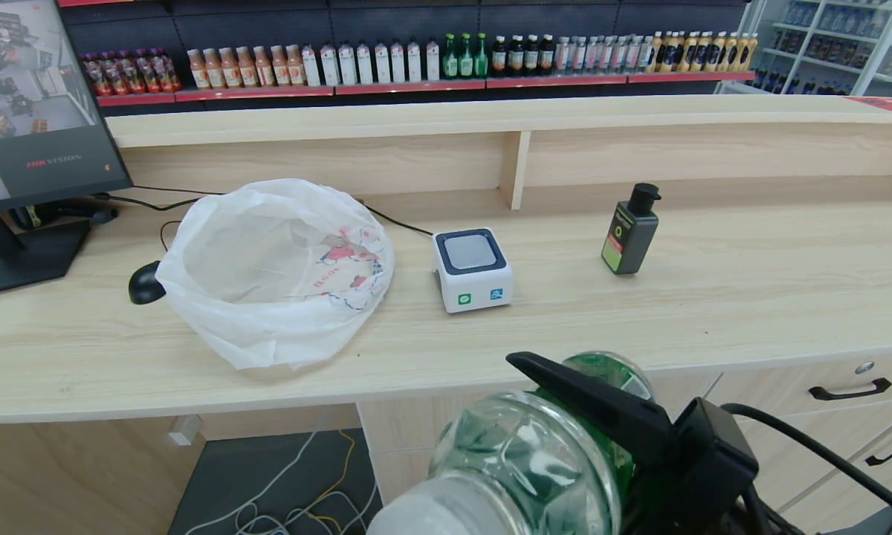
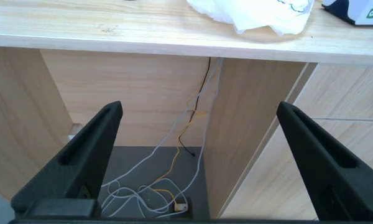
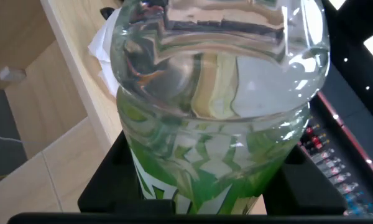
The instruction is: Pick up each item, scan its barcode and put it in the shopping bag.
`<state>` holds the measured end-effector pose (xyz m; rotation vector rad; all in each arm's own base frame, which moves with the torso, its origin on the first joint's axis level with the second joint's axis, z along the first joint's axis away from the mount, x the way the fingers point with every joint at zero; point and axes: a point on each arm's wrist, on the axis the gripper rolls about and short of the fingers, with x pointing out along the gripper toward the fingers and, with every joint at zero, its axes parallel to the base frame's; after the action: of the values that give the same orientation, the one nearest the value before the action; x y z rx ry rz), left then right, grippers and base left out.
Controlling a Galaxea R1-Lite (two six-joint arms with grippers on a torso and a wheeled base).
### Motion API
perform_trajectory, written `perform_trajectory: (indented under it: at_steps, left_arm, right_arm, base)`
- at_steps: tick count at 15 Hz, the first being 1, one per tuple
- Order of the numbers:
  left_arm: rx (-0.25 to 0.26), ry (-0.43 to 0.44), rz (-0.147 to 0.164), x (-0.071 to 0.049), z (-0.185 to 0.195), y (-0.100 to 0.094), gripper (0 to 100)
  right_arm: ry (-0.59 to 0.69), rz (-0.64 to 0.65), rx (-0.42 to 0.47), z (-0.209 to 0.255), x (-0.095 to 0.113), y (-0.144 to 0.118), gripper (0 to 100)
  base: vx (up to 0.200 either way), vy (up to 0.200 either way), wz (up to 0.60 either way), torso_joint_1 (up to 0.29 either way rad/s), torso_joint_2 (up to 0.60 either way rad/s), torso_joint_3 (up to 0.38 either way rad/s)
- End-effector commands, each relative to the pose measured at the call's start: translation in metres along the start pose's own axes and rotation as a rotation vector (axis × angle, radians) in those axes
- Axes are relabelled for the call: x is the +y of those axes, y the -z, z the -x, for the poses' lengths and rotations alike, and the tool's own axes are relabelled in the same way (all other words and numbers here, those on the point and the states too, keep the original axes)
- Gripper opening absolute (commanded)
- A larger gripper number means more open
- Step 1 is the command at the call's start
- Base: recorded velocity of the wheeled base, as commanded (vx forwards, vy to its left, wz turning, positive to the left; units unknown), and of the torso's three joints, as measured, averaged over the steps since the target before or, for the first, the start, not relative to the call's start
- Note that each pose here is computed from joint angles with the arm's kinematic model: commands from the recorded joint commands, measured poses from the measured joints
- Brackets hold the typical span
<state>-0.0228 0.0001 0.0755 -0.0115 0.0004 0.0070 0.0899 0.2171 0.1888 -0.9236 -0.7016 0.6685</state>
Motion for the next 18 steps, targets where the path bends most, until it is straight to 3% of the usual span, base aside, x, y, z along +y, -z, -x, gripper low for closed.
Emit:
perform_trajectory:
  at_steps: [1,6,11,13,18]
  left_arm:
    - [0.0,-0.001,0.001,0.0,0.0,0.0,100]
    - [0.0,-0.001,0.001,0.0,0.0,0.0,100]
    - [0.0,-0.001,0.001,0.0,0.0,0.0,100]
    - [0.0,-0.001,0.001,0.0,0.0,0.0,100]
    - [0.0,-0.001,0.001,0.0,0.0,0.0,100]
  right_arm:
    - [-0.003,-0.072,0.005,-0.001,0.001,0.001,0]
    - [0.096,-0.413,0.02,-0.002,-0.012,0.014,0]
    - [0.141,-0.588,0.006,-0.003,-0.036,0.054,0]
    - [0.227,-0.632,0.028,0.0,-0.058,0.072,0]
    - [0.38,-0.902,0.045,0.002,-0.084,0.098,0]
  base:
    - [0.0,0.0,0.0,0.0,0.0,0.0]
    - [0.0,0.0,0.0,0.0,0.0,0.0]
    - [0.0,0.0,0.0,0.0,0.0,0.0]
    - [0.0,0.0,0.0,0.0,0.0,0.0]
    - [0.0,0.0,0.0,0.0,0.0,0.0]
